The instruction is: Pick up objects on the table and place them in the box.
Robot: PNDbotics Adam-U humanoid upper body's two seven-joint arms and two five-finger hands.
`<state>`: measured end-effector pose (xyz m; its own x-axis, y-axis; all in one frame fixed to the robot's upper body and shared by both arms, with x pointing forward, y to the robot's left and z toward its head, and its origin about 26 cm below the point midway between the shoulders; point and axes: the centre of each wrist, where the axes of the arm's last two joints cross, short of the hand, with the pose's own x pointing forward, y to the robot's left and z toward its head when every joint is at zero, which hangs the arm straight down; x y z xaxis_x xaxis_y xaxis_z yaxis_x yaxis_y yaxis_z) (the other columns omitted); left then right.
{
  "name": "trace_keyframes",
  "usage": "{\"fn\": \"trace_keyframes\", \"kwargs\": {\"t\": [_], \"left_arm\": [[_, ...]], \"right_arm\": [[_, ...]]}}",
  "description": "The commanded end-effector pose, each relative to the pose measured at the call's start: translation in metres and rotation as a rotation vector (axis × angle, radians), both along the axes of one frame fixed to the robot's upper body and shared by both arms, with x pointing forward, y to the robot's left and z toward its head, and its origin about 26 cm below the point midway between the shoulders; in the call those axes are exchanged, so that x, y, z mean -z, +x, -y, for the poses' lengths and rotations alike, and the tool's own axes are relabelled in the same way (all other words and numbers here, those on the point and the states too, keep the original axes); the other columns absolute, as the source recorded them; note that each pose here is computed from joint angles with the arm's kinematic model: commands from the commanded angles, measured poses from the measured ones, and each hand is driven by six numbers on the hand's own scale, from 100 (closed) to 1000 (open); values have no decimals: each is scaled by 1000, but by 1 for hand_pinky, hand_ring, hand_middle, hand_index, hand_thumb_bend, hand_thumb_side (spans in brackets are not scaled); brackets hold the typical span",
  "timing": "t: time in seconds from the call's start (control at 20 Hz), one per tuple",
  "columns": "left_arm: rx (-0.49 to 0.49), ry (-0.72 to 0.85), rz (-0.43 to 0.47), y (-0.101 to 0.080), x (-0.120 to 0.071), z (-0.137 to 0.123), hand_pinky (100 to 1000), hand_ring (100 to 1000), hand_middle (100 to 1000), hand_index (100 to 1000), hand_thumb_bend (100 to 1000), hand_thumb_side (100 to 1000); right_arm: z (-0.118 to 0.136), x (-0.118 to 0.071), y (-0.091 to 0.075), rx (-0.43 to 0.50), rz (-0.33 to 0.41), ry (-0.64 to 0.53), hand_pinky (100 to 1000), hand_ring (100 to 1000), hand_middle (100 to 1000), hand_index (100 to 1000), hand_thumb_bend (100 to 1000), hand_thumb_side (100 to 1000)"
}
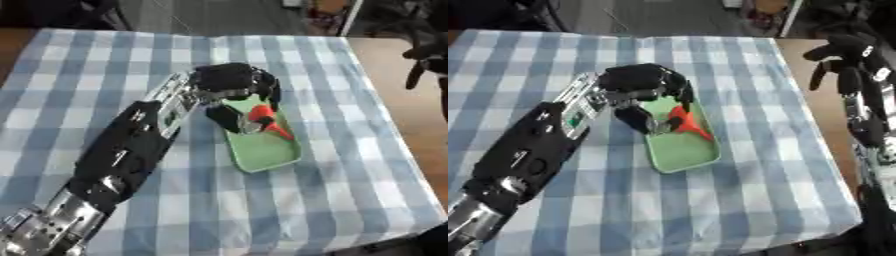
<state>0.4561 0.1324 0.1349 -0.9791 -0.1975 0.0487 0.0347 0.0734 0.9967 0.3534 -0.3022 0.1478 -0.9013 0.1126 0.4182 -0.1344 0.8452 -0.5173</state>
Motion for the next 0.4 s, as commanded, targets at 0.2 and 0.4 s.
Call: {"fn": "trace_keyframes", "kwargs": {"t": [0.2, 0.4], "left_arm": [[-3, -23, 10, 2, -8, 0, 546, 625, 755, 736, 592, 775], [-35, -80, -16, 2, -8, -4, 715, 777, 891, 824, 591, 863]], "right_arm": [[3, -11, 0, 1, 32, -12, 318, 673, 611, 845, 100, 684], [4, -10, 0, 5, 30, -11, 318, 673, 610, 845, 100, 685]]}}
